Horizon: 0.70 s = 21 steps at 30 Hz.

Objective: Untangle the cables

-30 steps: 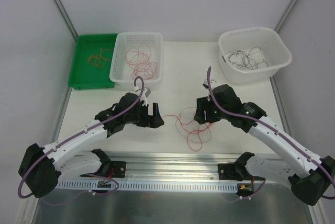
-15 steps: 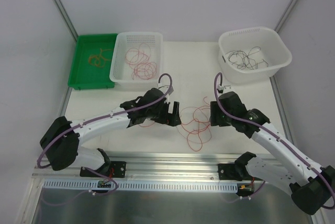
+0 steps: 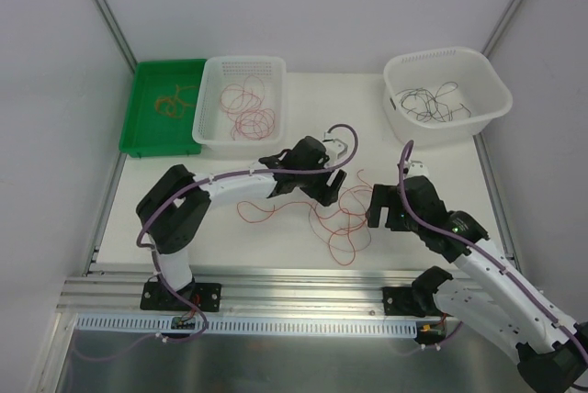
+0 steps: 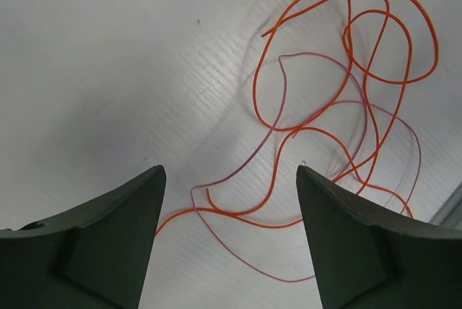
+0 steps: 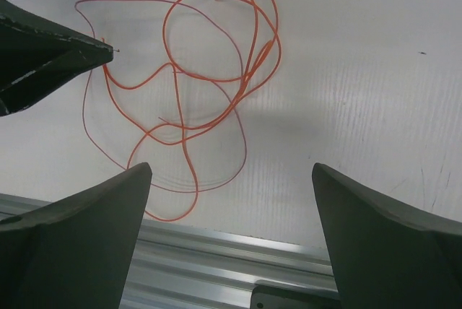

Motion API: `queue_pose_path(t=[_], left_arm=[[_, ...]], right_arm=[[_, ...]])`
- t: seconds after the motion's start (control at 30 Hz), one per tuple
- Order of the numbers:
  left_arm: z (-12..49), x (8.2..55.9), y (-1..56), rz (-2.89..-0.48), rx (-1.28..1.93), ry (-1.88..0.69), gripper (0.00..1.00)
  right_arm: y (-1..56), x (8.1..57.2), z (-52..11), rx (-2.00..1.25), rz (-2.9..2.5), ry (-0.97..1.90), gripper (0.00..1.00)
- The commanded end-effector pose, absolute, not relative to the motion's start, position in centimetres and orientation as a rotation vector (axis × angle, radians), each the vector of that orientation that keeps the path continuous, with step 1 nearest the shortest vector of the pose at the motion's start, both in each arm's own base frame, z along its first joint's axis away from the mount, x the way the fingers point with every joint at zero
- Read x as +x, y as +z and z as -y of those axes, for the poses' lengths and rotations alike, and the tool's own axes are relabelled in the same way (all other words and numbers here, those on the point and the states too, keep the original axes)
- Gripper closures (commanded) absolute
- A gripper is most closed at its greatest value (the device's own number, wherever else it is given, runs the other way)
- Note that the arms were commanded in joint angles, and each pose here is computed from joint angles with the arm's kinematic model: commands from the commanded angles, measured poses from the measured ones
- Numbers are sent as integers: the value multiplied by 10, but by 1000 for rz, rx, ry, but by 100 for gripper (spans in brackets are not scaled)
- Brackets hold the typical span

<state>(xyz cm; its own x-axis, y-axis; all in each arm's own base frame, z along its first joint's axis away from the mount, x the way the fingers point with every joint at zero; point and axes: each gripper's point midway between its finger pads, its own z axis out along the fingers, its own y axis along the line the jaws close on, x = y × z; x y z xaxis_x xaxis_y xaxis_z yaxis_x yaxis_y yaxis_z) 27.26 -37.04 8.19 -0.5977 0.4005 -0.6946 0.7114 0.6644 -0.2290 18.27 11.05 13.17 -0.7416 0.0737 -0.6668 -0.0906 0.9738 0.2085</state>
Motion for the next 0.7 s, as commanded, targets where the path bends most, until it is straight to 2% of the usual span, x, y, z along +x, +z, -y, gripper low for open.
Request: queue_pose_path(t=[0.0, 0.13, 0.17, 0.27, 0.5, 0.67], left_arm=[[390, 282, 86, -2176, 970, -685, 27], [389, 284, 79, -2191, 967, -661, 60], [386, 284, 78, -2194, 963, -652, 77], [377, 281, 94, -2165, 939, -642, 100], [347, 256, 170, -2052, 866, -702, 100], [314, 240, 206, -2077, 832, -644, 100]], right_arm=[[132, 186, -106, 70, -2357, 293, 1], [129, 187, -108, 82, -2355, 309, 0], [128, 188, -110, 83, -2351, 319, 0], [124, 192, -118, 87, -2351, 351, 0], [109, 212, -136, 132, -2365, 382, 1], [97, 232, -144, 154, -2390, 357, 4]])
